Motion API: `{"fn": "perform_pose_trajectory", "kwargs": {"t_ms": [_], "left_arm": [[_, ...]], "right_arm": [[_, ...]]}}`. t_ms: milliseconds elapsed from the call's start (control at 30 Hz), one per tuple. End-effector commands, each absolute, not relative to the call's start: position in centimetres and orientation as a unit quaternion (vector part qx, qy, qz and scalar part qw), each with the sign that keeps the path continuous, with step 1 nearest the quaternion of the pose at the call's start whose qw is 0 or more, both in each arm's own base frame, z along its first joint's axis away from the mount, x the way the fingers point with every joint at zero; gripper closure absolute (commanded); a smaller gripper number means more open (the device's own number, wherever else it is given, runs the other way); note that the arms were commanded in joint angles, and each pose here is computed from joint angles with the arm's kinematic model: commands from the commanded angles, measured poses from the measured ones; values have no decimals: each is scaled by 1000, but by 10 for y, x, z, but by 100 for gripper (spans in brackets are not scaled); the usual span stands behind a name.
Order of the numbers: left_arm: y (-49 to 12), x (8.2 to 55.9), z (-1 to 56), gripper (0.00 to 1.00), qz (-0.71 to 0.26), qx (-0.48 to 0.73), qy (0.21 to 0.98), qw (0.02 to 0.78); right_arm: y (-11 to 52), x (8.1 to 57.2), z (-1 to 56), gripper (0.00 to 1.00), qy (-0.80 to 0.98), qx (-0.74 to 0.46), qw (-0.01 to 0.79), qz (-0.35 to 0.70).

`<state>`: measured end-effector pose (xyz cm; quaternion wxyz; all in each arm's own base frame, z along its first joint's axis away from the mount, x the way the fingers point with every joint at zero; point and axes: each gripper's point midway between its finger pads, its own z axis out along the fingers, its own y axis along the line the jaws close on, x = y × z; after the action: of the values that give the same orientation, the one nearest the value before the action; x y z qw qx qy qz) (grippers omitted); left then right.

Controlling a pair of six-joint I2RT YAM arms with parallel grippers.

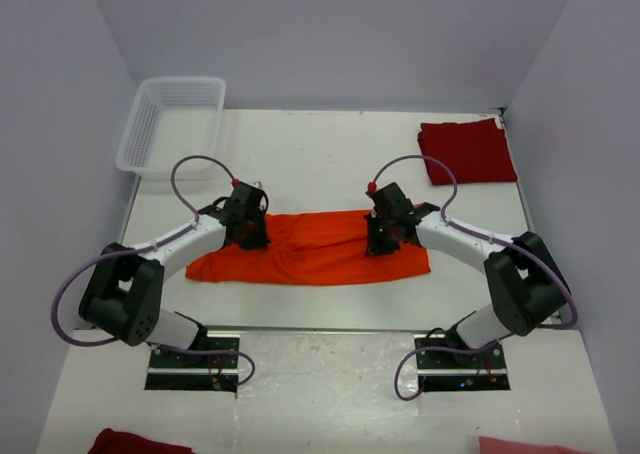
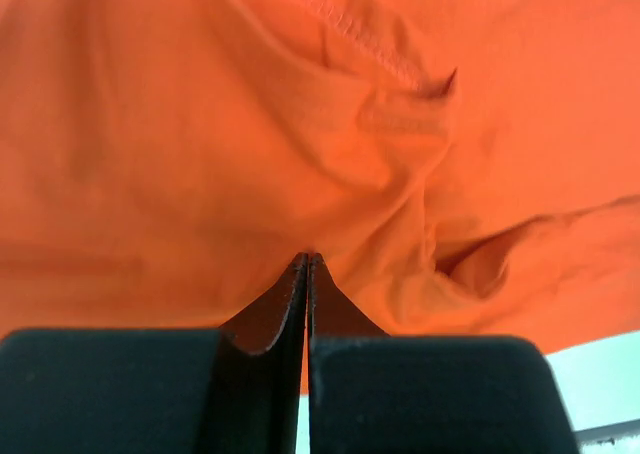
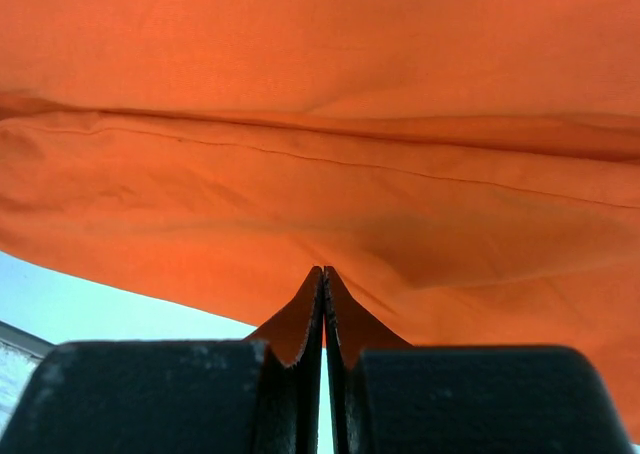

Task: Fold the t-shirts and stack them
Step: Rotate the tshirt 90 degrees

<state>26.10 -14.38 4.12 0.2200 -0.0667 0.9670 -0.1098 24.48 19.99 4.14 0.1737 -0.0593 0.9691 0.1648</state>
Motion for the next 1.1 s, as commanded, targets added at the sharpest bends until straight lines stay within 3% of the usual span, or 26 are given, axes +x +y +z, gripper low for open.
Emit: {"fn": "perform_pose_trajectory", "kwargs": {"t_ms": [0, 867, 1067], "left_arm": [[-163, 296, 53, 100, -138, -74, 955, 254], [-187, 366, 7, 100, -135, -46, 968, 204], [-209, 409, 10, 100, -147, -19, 967, 205]], "right_arm": [[207, 256, 43, 100, 966, -47, 194, 164], [202, 212, -8, 100, 981, 46, 142, 124], [216, 192, -17, 100, 984, 32, 124, 122]]}}
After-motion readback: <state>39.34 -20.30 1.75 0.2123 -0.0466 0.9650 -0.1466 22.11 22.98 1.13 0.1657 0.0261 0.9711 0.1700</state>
